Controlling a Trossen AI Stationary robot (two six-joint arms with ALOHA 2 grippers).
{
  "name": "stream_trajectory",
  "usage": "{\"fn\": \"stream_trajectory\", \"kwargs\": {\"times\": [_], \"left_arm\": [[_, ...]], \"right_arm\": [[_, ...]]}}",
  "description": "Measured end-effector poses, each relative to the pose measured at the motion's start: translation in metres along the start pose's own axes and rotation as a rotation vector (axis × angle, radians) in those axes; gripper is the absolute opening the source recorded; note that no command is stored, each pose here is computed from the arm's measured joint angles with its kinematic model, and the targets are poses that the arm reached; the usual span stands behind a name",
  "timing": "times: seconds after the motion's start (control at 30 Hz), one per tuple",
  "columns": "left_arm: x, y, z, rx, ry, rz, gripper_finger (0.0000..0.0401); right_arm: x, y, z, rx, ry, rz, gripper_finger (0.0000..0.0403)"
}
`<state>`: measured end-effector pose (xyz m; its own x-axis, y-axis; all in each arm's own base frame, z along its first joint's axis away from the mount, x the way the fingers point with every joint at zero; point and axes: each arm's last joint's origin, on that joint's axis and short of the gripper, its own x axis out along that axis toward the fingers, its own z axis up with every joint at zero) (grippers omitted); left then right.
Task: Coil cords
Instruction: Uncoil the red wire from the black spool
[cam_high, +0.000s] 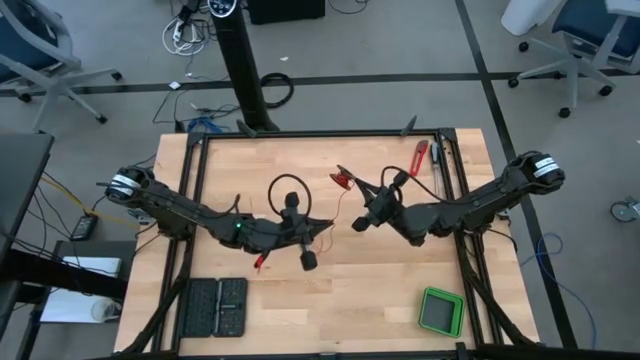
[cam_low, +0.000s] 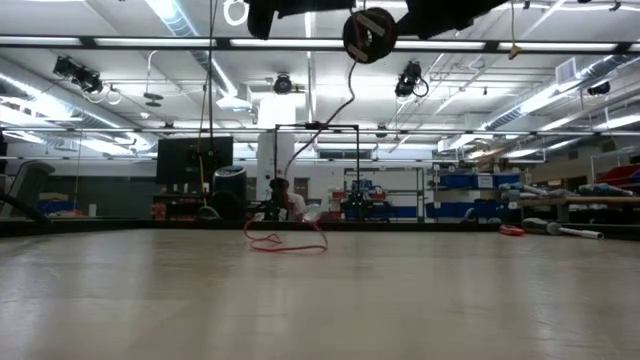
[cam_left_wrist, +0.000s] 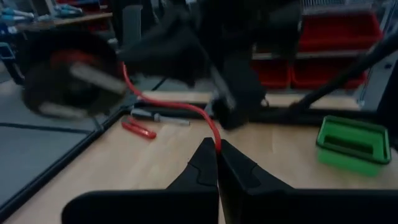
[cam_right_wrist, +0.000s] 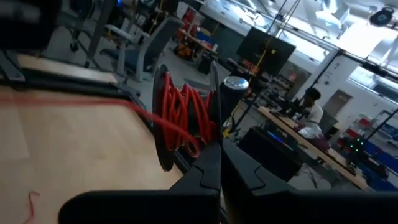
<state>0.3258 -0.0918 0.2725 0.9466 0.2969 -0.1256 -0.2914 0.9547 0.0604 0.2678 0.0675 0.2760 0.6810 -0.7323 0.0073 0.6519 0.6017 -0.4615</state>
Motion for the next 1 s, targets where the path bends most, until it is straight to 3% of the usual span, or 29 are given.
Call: {"fn": "stream_trajectory", "kwargs": {"times": [0.27,0.57,0.77,0.87,1.0], "left_arm": [[0.001,0.005,-0.012,0.05,0.107,0.07,0.0],[-0.004,0.015,-0.032,0.172,0.265,0.272,0.0],[-0.007,0.02,-0.033,0.228,0.264,0.418,0.0004],[-0.009,0.02,-0.029,0.268,0.262,0.407,0.0036],[-0.007,0.018,-0.018,0.243,0.238,0.396,0.0111]], "right_arm": [[-0.022,-0.011,0.019,0.065,-0.128,0.123,0.0],[-0.048,-0.024,0.033,0.072,-0.21,0.202,0.0],[-0.06,-0.026,0.034,-0.047,-0.224,0.23,0.0],[-0.063,-0.025,0.03,-0.097,-0.179,0.201,0.0],[-0.063,-0.024,0.027,-0.097,-0.145,0.185,0.0]]}}
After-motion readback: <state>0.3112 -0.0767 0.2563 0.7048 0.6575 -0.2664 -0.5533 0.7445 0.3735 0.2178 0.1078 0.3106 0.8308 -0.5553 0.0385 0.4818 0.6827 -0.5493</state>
